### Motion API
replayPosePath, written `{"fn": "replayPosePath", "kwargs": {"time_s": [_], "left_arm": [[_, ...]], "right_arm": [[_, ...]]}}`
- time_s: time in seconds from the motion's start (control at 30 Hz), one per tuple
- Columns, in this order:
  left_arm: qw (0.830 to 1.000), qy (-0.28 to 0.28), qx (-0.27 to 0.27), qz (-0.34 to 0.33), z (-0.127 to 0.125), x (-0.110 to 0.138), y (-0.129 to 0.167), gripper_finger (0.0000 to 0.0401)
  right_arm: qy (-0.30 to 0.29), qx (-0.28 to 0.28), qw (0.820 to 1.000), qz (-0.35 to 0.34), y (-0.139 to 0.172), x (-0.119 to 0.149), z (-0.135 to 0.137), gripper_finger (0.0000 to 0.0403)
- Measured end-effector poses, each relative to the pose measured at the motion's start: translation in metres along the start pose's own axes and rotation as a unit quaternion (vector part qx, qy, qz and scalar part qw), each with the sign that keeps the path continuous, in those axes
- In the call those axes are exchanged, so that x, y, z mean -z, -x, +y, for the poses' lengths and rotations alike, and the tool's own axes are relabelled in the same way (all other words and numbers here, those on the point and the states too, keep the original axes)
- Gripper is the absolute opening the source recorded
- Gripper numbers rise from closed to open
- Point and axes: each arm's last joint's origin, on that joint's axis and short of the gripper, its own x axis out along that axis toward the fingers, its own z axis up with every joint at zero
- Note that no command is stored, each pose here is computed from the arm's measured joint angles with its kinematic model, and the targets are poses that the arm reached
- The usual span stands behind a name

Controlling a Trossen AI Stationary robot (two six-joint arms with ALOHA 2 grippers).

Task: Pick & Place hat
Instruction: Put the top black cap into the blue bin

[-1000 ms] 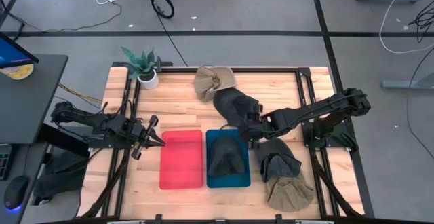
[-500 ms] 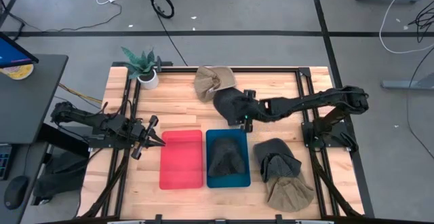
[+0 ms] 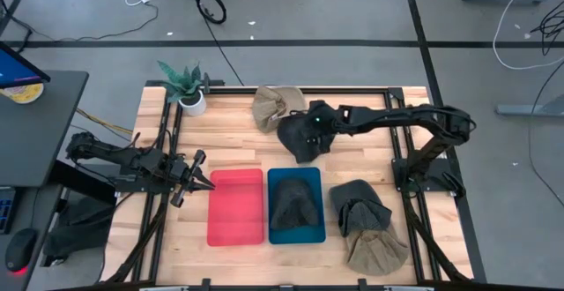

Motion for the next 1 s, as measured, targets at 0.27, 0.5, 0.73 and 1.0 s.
{"fn": "replayPosePath", "kwargs": {"time_s": [0.27, 0.5, 0.73, 1.0], "left_arm": [[1.0, 0.0, 0.0, 0.0, 0.0, 0.0, 0.0, 0.0034], [1.0, 0.0, 0.0, -0.001, 0.0, 0.0, 0.0, 0.0034], [1.0, 0.0, 0.0, -0.001, 0.0, 0.0, 0.0, 0.0034], [1.0, 0.0, 0.0, -0.001, 0.0, 0.0, 0.0, 0.0034]], "right_arm": [[-0.013, -0.034, 0.998, 0.044, -0.041, 0.021, -0.003, 0.0229], [-0.054, -0.033, 0.996, 0.058, -0.059, 0.029, -0.003, 0.0184], [-0.121, -0.027, 0.991, 0.053, -0.054, 0.025, -0.003, 0.0019], [-0.198, 0.027, 0.98, 0.012, 0.003, -0.003, 0.005, 0.0004]]}}
